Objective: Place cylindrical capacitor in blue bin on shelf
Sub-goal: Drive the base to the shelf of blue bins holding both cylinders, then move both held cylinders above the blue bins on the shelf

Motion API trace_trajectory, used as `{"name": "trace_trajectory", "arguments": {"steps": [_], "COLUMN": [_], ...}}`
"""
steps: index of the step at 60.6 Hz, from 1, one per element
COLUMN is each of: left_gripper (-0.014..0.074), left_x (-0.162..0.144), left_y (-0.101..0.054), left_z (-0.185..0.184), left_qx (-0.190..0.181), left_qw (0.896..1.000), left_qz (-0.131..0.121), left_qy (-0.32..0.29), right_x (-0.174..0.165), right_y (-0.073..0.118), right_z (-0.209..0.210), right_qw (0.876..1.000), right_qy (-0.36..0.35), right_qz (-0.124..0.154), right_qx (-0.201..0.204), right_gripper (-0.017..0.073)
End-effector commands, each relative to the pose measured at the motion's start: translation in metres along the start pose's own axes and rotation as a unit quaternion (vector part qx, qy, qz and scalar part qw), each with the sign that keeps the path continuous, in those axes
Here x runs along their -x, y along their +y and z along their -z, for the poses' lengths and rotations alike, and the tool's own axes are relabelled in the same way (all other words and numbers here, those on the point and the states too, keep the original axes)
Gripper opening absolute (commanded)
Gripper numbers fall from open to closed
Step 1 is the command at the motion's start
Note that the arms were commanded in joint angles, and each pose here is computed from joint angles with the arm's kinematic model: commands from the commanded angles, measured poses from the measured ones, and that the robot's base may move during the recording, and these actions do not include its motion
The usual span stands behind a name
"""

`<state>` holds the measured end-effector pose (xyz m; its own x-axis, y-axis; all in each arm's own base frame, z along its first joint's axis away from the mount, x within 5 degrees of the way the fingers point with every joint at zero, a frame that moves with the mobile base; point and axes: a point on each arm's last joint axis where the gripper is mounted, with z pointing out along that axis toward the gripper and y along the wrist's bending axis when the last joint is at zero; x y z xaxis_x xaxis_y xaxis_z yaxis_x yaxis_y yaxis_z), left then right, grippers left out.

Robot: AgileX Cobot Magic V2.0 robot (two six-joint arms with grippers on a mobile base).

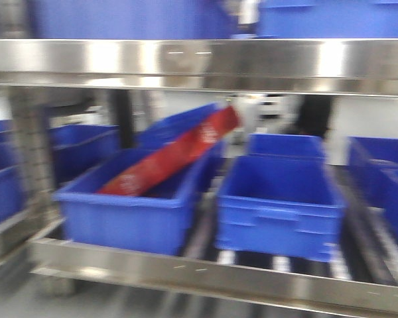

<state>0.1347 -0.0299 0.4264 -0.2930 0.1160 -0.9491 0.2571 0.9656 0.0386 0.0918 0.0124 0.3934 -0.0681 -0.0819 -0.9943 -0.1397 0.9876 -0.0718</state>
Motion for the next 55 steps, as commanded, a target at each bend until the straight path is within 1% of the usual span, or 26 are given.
{"name": "trace_trajectory", "arguments": {"steps": [1,55], "left_gripper": [-0.0111,-0.0111], "left_x": [0.0028,0.0028], "left_y": [-0.0012,-0.0012], "left_z": [0.0026,0.0026], "left_qx": [-0.004,-0.004], "left_qw": [1.000,1.000], "left_qz": [0.002,0.002], "left_qy": [-0.012,-0.012], "right_x": [0.0047,0.0047], "right_y": [-0.0006,-0.0006], "right_z": [0.0011,0.0011], "right_qw": [1.000,1.000], "right_qy": [-0.017,-0.017], "right_qz": [0.003,0.003], "right_qx": [-0.003,-0.003], "right_gripper": [-0.0162,-0.0162]}}
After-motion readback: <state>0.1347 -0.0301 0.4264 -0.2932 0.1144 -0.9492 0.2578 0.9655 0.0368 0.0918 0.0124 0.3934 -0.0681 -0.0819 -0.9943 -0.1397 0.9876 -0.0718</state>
